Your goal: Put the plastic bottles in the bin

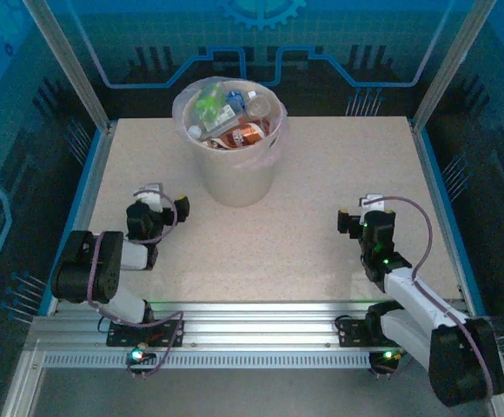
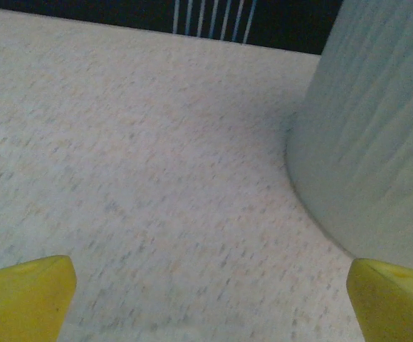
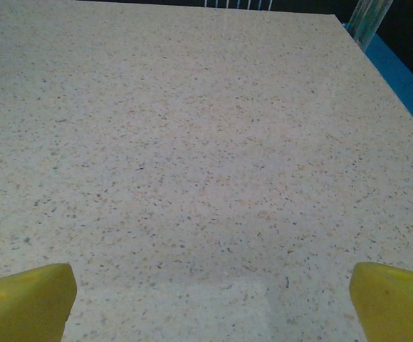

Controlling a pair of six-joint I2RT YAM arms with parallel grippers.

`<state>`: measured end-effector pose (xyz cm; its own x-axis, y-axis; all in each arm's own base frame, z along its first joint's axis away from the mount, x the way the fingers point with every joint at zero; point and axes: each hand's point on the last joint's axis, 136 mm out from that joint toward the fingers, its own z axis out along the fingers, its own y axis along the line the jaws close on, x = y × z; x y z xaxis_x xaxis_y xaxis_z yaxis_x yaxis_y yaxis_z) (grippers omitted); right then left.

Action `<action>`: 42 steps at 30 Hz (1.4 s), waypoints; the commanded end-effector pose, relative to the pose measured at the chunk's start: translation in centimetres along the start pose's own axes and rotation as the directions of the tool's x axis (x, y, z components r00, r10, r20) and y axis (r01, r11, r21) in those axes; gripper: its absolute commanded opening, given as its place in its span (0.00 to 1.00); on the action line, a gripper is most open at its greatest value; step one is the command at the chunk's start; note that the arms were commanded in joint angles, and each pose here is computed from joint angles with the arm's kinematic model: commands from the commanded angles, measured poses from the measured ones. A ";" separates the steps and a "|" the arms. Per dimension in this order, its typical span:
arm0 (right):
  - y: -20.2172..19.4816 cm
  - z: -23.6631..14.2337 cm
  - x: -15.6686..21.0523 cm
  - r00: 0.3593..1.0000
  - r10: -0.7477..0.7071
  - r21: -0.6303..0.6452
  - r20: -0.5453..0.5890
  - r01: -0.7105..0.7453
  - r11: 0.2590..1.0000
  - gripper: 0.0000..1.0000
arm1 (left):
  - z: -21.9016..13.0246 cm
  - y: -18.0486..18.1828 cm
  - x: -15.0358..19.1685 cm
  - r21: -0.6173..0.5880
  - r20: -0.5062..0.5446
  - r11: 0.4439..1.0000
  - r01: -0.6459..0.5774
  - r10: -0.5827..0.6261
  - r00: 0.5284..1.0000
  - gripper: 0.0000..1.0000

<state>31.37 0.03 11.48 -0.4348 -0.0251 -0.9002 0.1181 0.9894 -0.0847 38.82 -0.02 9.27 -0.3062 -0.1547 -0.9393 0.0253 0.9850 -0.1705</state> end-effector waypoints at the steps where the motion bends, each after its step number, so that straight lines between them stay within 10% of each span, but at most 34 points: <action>1: 0.0 0.8 -1.9 0.993 0.034 -0.052 0.117 -0.028 0.998 1.00 | 0.5 -1.3 -0.3 0.079 -0.025 0.996 -0.034 0.036 0.999 0.99; 42: 5.7 7.0 -1.9 0.993 -0.069 -0.382 0.099 0.102 0.919 1.00 | 0.6 -1.3 -0.3 0.073 -0.027 0.997 -0.041 0.043 0.999 0.99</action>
<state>38.85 4.87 9.68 -0.3520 -0.0946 -0.9312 -0.2684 0.9633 0.0036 39.28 -0.98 9.17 -0.3393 -0.1297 -0.9317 0.0817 0.9826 -0.1665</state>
